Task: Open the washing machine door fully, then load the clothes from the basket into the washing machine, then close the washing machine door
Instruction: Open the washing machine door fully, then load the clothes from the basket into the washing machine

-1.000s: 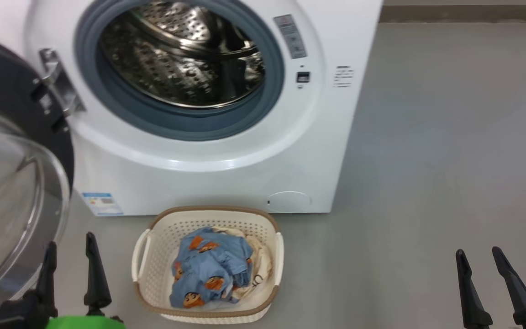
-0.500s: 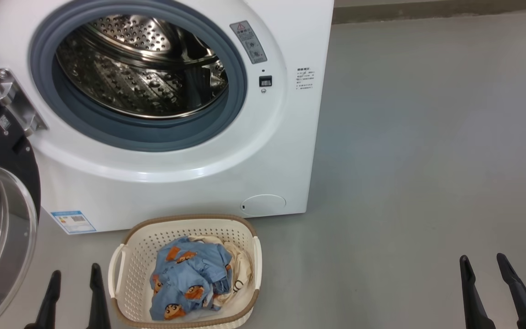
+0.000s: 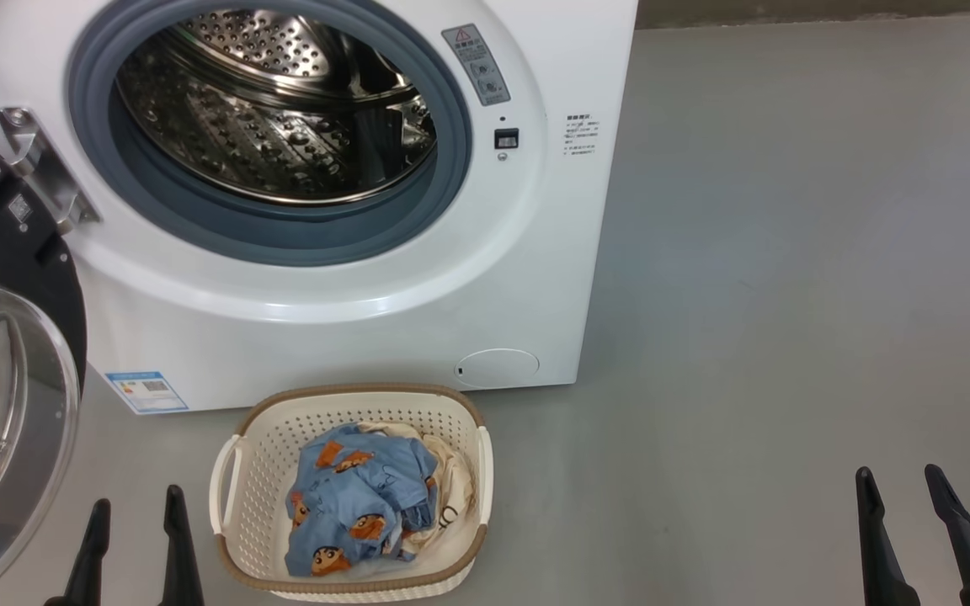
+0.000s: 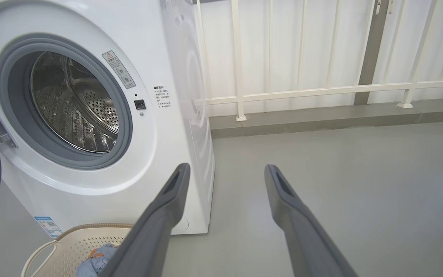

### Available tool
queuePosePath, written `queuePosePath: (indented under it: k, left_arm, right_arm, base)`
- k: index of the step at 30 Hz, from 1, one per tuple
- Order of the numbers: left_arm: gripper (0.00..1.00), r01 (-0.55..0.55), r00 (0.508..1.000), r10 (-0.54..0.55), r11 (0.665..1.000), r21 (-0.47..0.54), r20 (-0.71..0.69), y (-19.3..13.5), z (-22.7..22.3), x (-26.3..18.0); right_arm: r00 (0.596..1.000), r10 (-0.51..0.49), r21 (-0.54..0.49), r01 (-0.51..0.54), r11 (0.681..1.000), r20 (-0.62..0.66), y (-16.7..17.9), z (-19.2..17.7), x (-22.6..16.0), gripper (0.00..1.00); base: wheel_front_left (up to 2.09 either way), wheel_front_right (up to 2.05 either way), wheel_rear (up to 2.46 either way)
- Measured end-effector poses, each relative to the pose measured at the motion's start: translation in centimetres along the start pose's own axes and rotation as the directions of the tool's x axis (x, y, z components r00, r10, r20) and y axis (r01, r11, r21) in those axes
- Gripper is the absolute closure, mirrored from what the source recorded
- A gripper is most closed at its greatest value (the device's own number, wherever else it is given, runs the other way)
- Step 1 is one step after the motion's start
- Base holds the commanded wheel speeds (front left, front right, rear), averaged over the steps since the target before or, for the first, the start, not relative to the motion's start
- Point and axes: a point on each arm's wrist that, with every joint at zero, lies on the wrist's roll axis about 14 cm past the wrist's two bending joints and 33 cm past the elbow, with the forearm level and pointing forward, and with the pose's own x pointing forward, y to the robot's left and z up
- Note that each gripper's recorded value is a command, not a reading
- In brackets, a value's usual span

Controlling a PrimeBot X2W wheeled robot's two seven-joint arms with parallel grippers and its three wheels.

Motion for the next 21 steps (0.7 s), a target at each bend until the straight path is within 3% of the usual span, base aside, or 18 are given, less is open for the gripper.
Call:
queuePosePath:
  k: [21]
  left_arm:
    - [0.00,-0.043,0.999,0.044,0.999,0.030,-0.016,1.6,-0.4,-0.7]
  right_arm:
    - [0.999,0.036,0.014,-0.036,0.999,-0.035,1.2,-1.3,0.7,0.00]
  base:
    - [0.00,0.00,0.00]
